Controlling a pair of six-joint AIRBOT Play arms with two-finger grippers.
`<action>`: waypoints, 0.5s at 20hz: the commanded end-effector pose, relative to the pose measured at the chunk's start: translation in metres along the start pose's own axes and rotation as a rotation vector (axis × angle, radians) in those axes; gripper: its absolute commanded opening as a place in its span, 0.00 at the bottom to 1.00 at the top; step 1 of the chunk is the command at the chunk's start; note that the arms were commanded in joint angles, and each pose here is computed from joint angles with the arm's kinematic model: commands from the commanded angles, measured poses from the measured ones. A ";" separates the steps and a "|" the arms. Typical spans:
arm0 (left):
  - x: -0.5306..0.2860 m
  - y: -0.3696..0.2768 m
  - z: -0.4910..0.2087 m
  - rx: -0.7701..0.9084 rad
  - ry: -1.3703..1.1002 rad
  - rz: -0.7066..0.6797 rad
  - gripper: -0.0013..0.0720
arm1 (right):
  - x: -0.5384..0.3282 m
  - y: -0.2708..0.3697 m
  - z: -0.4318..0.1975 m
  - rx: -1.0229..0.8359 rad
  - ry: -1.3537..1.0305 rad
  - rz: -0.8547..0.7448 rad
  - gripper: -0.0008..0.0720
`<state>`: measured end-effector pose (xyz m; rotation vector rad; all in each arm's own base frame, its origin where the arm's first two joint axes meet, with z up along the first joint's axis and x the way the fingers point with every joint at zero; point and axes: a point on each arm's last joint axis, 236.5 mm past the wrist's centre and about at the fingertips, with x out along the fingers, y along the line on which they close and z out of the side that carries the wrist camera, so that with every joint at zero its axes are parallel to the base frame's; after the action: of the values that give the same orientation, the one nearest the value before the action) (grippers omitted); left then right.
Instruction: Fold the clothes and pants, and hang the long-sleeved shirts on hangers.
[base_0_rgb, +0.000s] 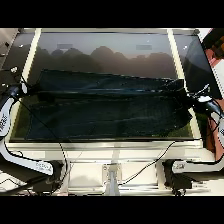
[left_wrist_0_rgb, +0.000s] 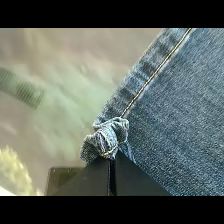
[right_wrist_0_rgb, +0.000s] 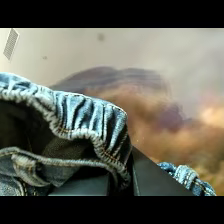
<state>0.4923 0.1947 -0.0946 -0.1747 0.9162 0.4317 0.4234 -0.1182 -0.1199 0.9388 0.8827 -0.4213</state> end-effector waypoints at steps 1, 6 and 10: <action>0.000 -0.002 0.009 0.005 -0.037 -0.011 0.04 | -0.002 0.002 -0.001 -0.019 0.005 0.004 0.11; -0.011 -0.001 0.011 0.005 -0.027 -0.003 0.96 | -0.014 0.014 -0.009 -0.170 0.040 0.035 0.81; -0.049 0.006 0.047 -0.001 -0.125 0.001 0.96 | -0.042 0.027 0.010 -0.279 -0.037 0.037 0.81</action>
<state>0.4972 0.1968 -0.0567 -0.1593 0.8467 0.4313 0.4193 -0.1073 -0.0919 0.7787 0.9044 -0.2951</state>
